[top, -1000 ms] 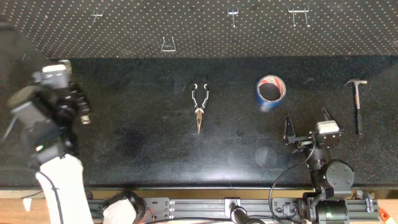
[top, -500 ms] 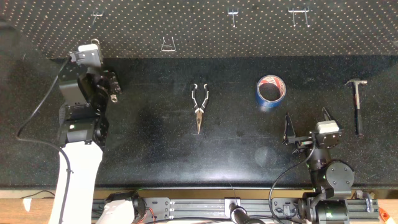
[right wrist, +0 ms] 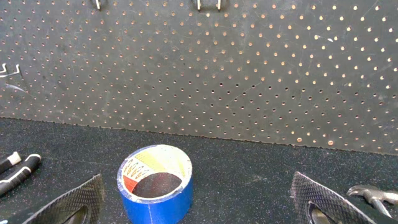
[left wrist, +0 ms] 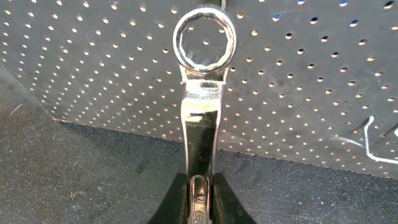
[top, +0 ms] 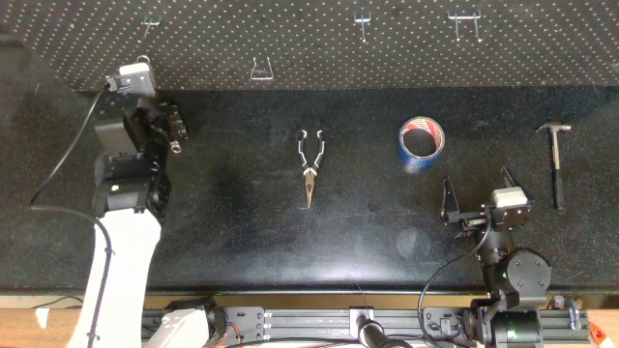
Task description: Place Tools Onto Pegboard
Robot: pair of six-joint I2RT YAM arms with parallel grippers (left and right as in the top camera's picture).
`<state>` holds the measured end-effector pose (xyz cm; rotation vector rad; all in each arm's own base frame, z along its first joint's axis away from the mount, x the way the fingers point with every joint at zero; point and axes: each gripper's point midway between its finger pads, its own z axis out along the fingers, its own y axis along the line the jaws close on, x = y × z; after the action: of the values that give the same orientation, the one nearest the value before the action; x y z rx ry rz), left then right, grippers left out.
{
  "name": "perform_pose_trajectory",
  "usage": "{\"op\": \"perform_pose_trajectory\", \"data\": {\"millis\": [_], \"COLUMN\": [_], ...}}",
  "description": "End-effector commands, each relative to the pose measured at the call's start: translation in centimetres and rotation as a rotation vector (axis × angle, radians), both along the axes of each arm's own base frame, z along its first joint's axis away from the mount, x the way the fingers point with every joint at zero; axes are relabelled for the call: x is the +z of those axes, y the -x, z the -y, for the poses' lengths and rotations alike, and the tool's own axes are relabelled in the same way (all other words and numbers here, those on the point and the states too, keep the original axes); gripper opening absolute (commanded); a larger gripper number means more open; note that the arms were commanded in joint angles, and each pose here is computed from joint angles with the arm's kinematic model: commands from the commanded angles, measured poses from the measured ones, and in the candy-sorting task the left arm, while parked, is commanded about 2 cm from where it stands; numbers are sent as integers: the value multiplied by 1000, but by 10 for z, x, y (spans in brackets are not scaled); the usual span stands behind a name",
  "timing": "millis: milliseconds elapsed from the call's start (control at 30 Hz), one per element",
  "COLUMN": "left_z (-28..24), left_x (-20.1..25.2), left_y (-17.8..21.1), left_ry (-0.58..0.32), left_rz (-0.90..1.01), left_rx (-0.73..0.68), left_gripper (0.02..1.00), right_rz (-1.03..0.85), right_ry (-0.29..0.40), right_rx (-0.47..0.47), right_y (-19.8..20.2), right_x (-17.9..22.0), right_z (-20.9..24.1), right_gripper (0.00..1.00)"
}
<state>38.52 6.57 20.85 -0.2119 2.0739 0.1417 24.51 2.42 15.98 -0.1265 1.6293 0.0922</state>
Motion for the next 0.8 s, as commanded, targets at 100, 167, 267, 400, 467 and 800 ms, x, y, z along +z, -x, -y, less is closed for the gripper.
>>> {"op": "perform_pose_trajectory", "data": {"millis": [100,167,267,400,467,800], "left_z": [-4,-4,-5,-12,-15,-10], "left_x": [33,36,34,28,29,27], "left_y": [-20,-22,-24,-27,-27,-33], "left_ry": [-12,-14,-13,-10,-10,0], "left_rz": [72,87,81,73,78,83], "left_rx": [6,6,6,20,26,-11], "left_gripper": [27,27,29,29,29,29], "right_rz": [2,2,2,2,2,2], "right_ry": [11,11,11,11,11,11], "right_rx": [-1,-1,-1,-1,-1,-1], "right_y": [0,0,0,0,0,0], "right_x": [0,0,0,0,0,0], "right_z": [0,0,0,0,0,0], "right_gripper": [976,976,976,976,976,976]}}
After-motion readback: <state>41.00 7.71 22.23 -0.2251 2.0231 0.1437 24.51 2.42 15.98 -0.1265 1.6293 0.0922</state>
